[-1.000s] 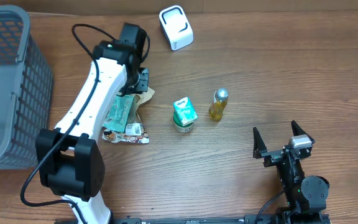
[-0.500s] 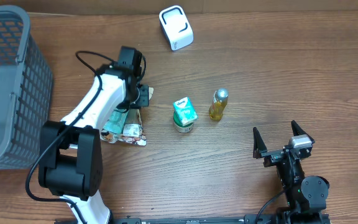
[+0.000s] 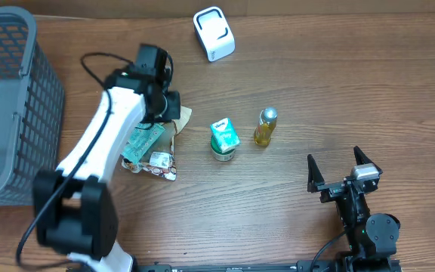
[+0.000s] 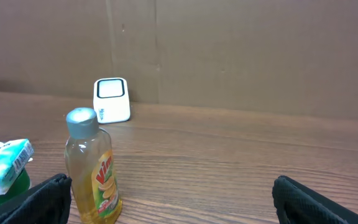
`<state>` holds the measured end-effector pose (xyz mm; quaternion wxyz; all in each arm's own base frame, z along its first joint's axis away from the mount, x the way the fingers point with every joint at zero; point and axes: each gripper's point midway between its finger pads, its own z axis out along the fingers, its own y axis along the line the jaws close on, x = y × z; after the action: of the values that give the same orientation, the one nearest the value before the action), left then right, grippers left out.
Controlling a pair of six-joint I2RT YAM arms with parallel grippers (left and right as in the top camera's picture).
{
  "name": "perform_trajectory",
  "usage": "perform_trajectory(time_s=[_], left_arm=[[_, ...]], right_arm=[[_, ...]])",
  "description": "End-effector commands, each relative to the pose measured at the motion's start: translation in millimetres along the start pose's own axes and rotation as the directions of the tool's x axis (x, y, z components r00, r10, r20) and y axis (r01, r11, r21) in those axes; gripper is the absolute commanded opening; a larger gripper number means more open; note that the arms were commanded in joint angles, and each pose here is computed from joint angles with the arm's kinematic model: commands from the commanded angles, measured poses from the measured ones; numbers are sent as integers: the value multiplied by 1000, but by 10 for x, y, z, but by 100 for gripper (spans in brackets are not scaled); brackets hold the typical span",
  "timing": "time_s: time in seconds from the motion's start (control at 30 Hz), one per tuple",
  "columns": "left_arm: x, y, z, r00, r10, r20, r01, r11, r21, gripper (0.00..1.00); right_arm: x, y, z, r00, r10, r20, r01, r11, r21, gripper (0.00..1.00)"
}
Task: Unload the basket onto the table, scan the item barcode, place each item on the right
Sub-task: 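Lift the PanTree bag out and lay it on the table left of the jar, then reach the right gripper toward the tissue pack on the jar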
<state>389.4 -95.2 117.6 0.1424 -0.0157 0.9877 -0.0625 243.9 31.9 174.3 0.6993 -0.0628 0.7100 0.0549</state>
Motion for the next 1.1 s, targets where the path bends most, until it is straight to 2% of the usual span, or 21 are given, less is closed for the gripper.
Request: perform_trajectory(time_s=[0.0, 0.03, 0.1, 0.17, 0.2, 0.23, 0.43, 1.07], left_arm=[[-111, 198, -576, 989, -49, 137, 64, 992, -108, 4], [-88, 283, -631, 987, -67, 145, 88, 986, -145, 6], [-17, 473, -720, 985, -92, 144, 122, 968, -220, 36], [67, 683, -732, 986, -117, 117, 146, 947, -287, 81], [79, 728, -732, 986, -124, 113, 152, 942, -298, 93], [93, 819, -729, 984, -143, 107, 169, 934, -313, 100], [114, 1072, -717, 966, -239, 94, 256, 922, -290, 100], [115, 1078, -717, 966, -241, 94, 258, 922, -289, 100]], right_arm=[[28, -8, 2, 1000, 2, 0, -2, 1000, 4, 100], [28, -8, 2, 1000, 2, 0, -2, 1000, 4, 100], [28, -9, 2, 1000, 2, 0, -2, 1000, 4, 100], [28, -8, 2, 1000, 2, 0, -2, 1000, 4, 100], [28, -9, 2, 1000, 2, 0, -2, 1000, 4, 100], [28, -8, 2, 1000, 2, 0, -2, 1000, 4, 100], [28, -8, 2, 1000, 2, 0, -2, 1000, 4, 100], [28, -8, 2, 1000, 2, 0, -2, 1000, 4, 100]])
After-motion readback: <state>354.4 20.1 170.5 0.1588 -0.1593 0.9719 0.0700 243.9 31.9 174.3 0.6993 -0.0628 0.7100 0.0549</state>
